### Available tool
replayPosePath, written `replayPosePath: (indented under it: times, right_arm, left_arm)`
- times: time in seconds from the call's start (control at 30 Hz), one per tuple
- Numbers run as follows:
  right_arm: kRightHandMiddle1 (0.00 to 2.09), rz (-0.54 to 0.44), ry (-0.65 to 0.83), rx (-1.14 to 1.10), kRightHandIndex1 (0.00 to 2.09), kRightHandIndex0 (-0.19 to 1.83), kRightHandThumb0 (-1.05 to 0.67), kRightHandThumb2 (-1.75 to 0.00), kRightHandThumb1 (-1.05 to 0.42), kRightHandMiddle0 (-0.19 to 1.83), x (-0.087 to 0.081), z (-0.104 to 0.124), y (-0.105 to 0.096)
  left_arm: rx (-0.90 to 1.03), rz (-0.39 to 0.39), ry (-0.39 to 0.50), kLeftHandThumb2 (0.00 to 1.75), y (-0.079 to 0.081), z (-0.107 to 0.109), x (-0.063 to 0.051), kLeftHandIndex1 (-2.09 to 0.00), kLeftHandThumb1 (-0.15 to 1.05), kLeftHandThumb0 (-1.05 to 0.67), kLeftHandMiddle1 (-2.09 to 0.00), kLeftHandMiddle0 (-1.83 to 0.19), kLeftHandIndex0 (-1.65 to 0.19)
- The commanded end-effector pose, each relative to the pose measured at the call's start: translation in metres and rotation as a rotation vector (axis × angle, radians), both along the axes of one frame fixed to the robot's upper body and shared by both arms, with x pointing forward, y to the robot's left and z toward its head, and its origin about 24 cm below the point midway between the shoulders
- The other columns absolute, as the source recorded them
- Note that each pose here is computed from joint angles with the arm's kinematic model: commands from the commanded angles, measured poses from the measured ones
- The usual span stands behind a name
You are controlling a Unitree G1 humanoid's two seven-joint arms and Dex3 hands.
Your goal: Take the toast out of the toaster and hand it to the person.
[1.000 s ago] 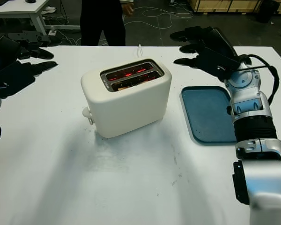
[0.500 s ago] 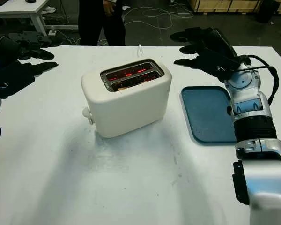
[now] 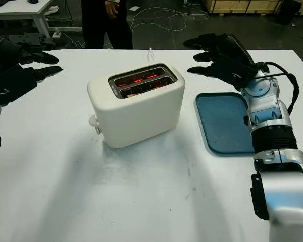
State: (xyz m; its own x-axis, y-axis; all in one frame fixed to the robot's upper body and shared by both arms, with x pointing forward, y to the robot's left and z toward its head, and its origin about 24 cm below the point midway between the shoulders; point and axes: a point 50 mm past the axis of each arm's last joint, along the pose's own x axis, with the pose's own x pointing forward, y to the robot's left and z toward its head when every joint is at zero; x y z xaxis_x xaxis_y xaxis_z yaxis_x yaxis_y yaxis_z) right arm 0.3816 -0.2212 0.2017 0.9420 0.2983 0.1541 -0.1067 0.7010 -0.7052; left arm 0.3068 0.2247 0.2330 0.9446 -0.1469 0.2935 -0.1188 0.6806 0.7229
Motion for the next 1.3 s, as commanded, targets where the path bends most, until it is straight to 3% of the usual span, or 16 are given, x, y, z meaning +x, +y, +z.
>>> replayPosePath:
  times: [0.0, 1.27]
  right_arm:
    - [0.0, 0.017, -0.027, 0.002, 0.0, 0.83, -0.39, 0.0, -0.79, 0.75, -0.0004, 0.0063, 0.0022]
    - [0.0, 0.013, -0.034, 0.003, 0.0, 0.83, -0.36, 0.0, -0.79, 0.74, 0.0001, 0.0071, 0.0026]
  left_arm:
    - [-0.003, -0.019, -0.018, 0.01, -0.003, 0.0033, 0.0013, -0.02, 0.91, -0.18, -0.63, -0.62, -0.81]
    - [0.01, -0.022, -0.021, 0.0, -0.0035, 0.0037, 0.0015, -0.02, 0.91, -0.15, -0.65, -0.62, -0.82]
